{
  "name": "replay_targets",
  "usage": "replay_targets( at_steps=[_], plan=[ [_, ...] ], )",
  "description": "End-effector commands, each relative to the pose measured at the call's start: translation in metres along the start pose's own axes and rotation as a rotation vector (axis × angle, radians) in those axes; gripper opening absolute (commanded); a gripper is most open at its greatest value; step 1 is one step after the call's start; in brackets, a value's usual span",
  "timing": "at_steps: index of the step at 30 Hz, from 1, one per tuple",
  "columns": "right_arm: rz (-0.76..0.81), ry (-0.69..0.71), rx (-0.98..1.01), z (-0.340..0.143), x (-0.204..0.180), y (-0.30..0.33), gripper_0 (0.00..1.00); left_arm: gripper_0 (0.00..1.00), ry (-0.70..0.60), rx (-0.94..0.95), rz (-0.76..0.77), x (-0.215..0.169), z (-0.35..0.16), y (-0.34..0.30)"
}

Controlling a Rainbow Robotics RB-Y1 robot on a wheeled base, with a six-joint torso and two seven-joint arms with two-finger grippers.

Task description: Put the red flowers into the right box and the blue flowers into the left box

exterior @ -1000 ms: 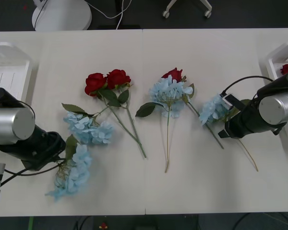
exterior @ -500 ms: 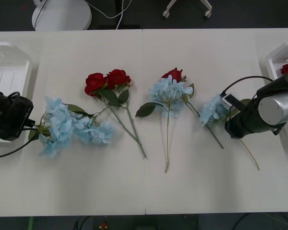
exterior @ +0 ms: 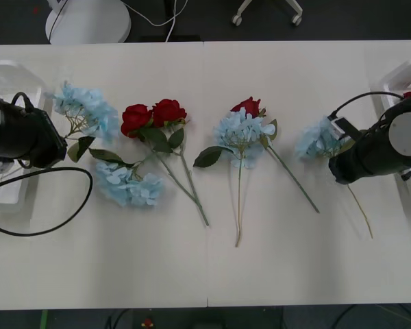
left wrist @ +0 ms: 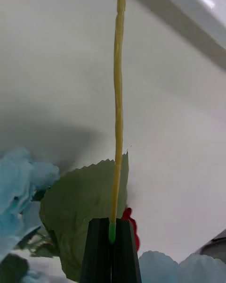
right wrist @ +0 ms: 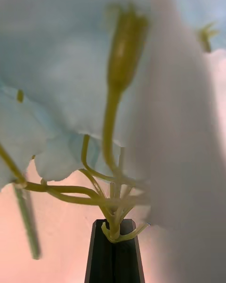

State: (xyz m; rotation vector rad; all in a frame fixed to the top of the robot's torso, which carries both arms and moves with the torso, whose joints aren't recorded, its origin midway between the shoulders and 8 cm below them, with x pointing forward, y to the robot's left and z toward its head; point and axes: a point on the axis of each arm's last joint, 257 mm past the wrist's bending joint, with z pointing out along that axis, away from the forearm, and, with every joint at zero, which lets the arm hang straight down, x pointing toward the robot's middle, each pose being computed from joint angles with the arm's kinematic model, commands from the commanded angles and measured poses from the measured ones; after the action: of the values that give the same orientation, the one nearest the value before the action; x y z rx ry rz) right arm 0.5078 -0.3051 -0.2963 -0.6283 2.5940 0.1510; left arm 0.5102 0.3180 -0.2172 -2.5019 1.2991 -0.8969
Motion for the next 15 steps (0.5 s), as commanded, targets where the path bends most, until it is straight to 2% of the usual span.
replay_targets(
  at_steps=[1,4,5,6,7,12,15],
  plan=[
    [0.025,-0.135,-0.073,-0.051,-0.076,0.009,0.00,0.00,0.023,0.027,-0.021,0.016,0.006,-0.010],
    [0.000,-0.199,-0.137,-0.074,-0.109,0.027,0.00,0.00,0.009,0.020,-0.002,0.019,0.014,-0.001],
    [-0.009,-0.221,-0.156,-0.080,-0.119,0.033,0.00,0.22,-0.004,0.020,0.010,0.018,0.017,0.001],
    [-0.020,-0.244,-0.176,-0.087,-0.130,0.040,0.00,0.68,-0.014,0.019,0.017,0.016,0.019,0.004],
    [-0.033,-0.272,-0.211,-0.094,-0.144,0.053,0.00,1.00,-0.022,0.020,0.022,0.014,0.020,0.005],
    [-0.091,-0.368,-0.376,-0.124,-0.189,0.115,0.00,1.00,-0.021,0.008,0.024,0.011,0.022,0.010],
    [-0.130,-0.409,-0.473,-0.136,-0.210,0.157,0.00,1.00,-0.024,0.008,0.108,0.008,0.015,0.006]
  ],
)
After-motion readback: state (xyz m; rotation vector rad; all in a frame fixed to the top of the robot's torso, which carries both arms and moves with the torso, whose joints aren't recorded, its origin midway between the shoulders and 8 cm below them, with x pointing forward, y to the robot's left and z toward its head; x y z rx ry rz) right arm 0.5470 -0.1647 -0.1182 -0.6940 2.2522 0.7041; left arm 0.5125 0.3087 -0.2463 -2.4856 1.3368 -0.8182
